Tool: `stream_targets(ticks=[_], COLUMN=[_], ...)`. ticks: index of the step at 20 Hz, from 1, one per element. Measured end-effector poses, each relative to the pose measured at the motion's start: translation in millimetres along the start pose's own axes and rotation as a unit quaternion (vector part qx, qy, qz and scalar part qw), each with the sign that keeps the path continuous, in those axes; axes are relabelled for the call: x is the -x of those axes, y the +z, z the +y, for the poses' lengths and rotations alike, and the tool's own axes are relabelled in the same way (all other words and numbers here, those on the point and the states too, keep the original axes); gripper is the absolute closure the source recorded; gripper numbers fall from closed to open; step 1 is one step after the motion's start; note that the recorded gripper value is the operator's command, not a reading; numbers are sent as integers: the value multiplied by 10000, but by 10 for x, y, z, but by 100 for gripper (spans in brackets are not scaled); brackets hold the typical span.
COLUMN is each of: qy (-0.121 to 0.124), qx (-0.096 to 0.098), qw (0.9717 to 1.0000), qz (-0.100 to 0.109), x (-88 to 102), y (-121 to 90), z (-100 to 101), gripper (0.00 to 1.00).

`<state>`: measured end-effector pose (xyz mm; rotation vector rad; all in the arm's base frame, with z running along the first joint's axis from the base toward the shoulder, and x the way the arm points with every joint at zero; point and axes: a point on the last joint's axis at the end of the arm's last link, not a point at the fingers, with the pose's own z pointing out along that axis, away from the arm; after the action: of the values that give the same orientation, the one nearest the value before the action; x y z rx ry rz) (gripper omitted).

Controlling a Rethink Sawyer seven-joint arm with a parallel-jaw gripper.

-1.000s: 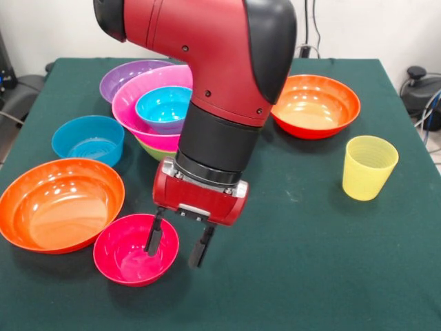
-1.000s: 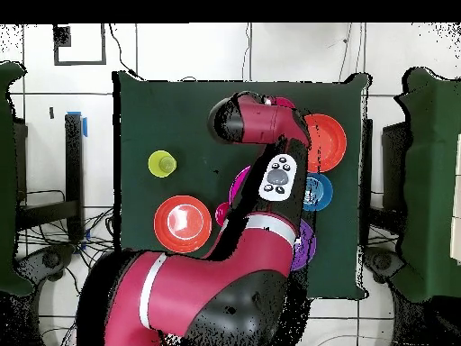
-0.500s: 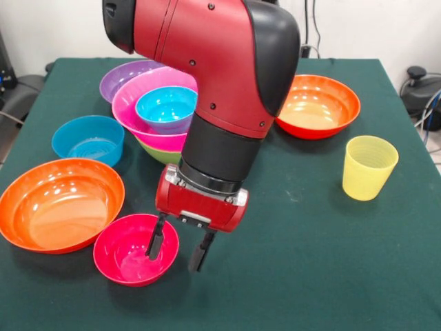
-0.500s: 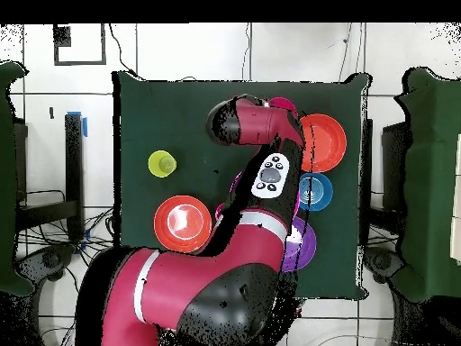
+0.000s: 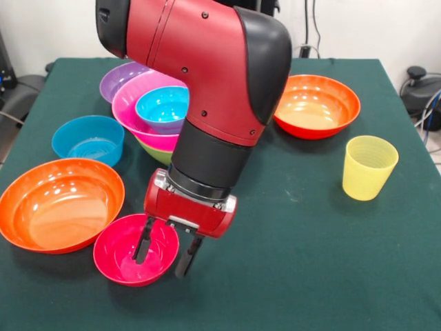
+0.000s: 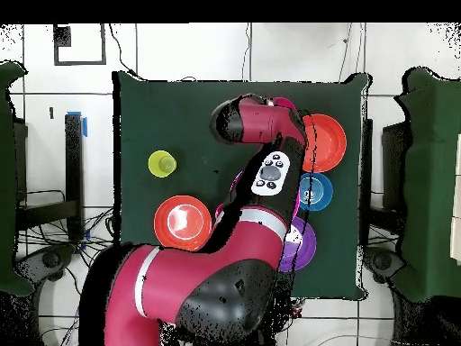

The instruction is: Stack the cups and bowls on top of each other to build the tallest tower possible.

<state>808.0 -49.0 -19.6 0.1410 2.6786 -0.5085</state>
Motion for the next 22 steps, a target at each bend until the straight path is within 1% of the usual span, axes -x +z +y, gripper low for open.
stream_targets(ticks=[5, 9, 12, 13, 15, 22], qy=[-18, -8, -9, -10, -12, 2], qx=[-64, -65, -70, -72, -72, -59], qw=[10000, 10000, 9999, 9997, 9996, 9997], qz=[-2, 63, 146, 217, 255, 241], x=[16, 18, 6, -5, -9, 21], y=[-9, -17, -19, -21, -22, -22], z=[-59, -60, -59, -56, -52, -38], gripper=[0, 0, 0, 0, 0, 0])
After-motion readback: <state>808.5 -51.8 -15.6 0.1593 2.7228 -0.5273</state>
